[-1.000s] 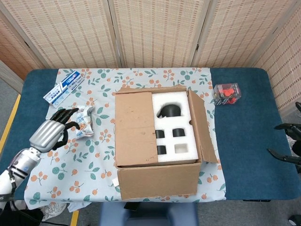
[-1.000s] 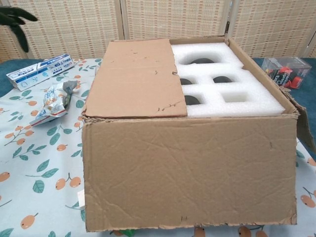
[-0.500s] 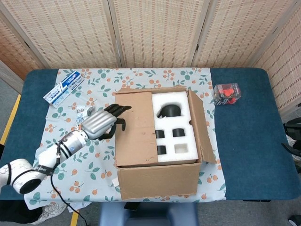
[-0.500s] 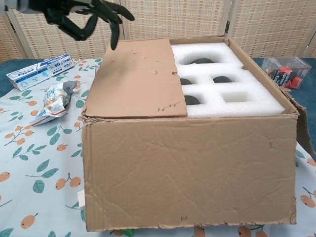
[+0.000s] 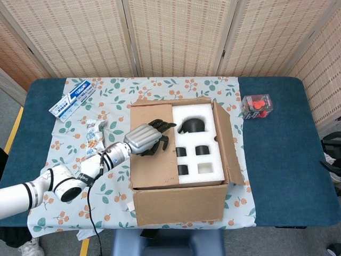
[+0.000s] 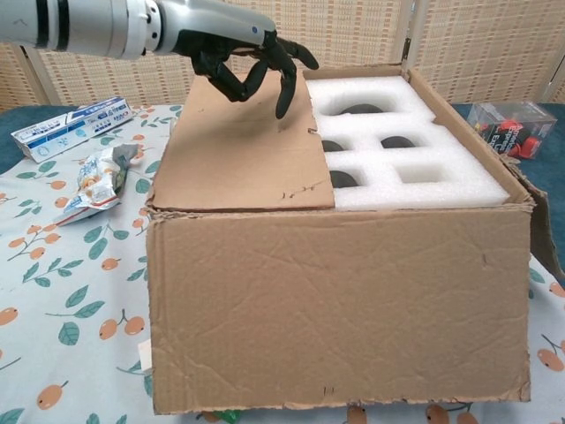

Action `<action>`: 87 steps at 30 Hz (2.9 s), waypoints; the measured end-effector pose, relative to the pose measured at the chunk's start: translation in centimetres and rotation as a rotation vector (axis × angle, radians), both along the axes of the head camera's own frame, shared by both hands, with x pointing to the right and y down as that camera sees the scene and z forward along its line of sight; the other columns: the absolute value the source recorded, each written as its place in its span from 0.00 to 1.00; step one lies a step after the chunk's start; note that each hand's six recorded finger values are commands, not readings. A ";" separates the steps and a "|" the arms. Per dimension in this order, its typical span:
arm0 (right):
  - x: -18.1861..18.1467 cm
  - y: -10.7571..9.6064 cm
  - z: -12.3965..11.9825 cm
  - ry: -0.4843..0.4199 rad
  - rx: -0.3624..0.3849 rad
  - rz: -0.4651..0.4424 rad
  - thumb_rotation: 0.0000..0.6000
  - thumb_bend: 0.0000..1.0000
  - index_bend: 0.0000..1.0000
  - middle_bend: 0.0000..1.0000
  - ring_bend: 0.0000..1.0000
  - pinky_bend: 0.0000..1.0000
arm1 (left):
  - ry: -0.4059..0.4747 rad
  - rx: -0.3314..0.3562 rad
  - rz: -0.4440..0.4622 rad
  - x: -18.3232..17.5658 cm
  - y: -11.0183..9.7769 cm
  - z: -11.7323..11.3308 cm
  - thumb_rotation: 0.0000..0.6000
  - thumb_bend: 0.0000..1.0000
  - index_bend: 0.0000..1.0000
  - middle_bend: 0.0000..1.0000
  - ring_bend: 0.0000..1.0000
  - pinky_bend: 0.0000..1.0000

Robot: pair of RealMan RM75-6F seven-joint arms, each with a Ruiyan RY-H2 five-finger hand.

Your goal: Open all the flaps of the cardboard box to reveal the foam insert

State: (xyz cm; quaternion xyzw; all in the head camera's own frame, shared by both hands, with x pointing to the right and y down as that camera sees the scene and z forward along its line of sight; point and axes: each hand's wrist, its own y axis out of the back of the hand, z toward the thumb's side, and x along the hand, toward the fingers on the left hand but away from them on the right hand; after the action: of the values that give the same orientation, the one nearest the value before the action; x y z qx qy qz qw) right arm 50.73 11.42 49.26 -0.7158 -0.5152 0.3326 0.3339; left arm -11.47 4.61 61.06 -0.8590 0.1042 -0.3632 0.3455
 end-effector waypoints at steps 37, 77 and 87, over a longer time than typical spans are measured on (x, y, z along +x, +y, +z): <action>2.1 -0.4 0.5 -0.028 -0.054 0.001 0.47 0.22 0.41 0.00 0.00 0.00 | -0.028 0.023 0.045 5.2 -1.6 1.8 1.00 1.00 0.50 0.00 0.00 0.00; 2.3 0.1 0.1 -0.044 -0.050 -0.003 0.47 0.22 0.41 0.00 0.00 0.00 | -0.089 0.041 0.087 4.7 -0.1 3.0 1.00 1.00 0.50 0.00 0.00 0.00; 2.4 0.3 0.1 -0.045 -0.051 -0.009 0.47 0.22 0.41 0.00 0.00 0.00 | -0.119 0.119 0.106 4.2 -0.4 2.6 1.00 1.00 0.51 0.00 0.00 0.00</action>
State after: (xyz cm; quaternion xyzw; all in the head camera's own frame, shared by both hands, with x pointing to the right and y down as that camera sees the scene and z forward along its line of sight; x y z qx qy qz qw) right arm 53.12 11.72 49.37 -0.7336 -0.5107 0.3283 0.3053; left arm -7.29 4.18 63.70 -0.8182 0.0594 -0.3879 0.4202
